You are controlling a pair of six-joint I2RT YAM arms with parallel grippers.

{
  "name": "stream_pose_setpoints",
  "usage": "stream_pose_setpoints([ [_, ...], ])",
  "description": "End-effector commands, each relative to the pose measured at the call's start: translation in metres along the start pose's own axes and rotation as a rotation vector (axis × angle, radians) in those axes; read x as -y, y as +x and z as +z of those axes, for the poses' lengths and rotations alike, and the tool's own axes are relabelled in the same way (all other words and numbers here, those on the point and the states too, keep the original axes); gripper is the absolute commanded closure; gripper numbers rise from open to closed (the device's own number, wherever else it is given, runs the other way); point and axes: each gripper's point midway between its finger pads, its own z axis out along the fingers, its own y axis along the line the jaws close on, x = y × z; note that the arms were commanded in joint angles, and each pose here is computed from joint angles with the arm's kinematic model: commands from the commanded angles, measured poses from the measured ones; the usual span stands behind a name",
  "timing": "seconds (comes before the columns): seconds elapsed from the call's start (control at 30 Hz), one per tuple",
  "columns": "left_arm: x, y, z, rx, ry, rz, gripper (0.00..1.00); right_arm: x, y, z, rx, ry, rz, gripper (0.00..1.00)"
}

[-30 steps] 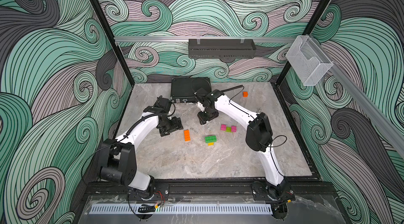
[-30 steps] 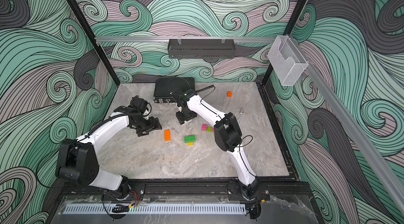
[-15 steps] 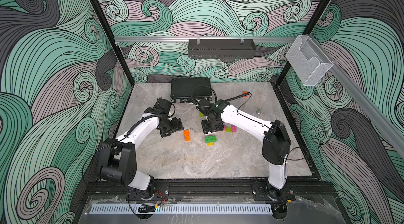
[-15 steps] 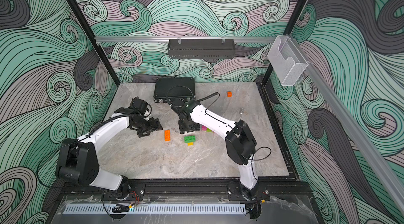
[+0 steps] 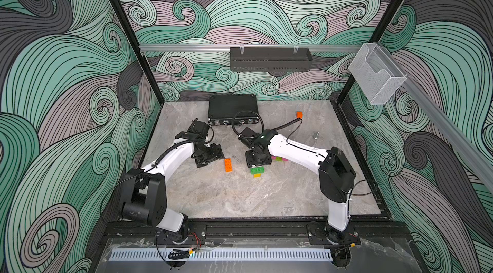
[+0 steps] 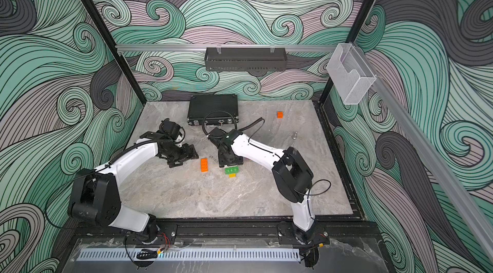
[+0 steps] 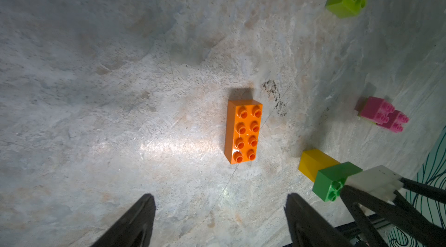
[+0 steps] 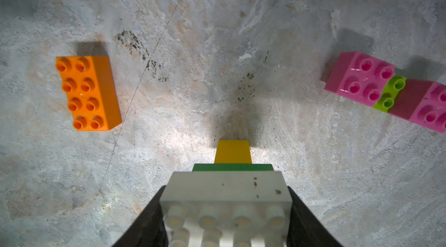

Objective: Assemble a carrot with lego
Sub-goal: Assemble the lego brick with the lego brick.

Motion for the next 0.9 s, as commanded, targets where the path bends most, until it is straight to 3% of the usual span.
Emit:
stream_pose_setpoints([
  [0.0,0.001,-0.001,-0.001,0.001,0.013,-0.006,0.14,0.003,-0.005,-0.019,0.061,-0.006,0.030,0.57],
  [0.87,0.000,0.000,-0.001,0.000,0.013,-0.008,0.14,0.002,0.016,-0.008,0.034,0.014,0.027,0.58],
])
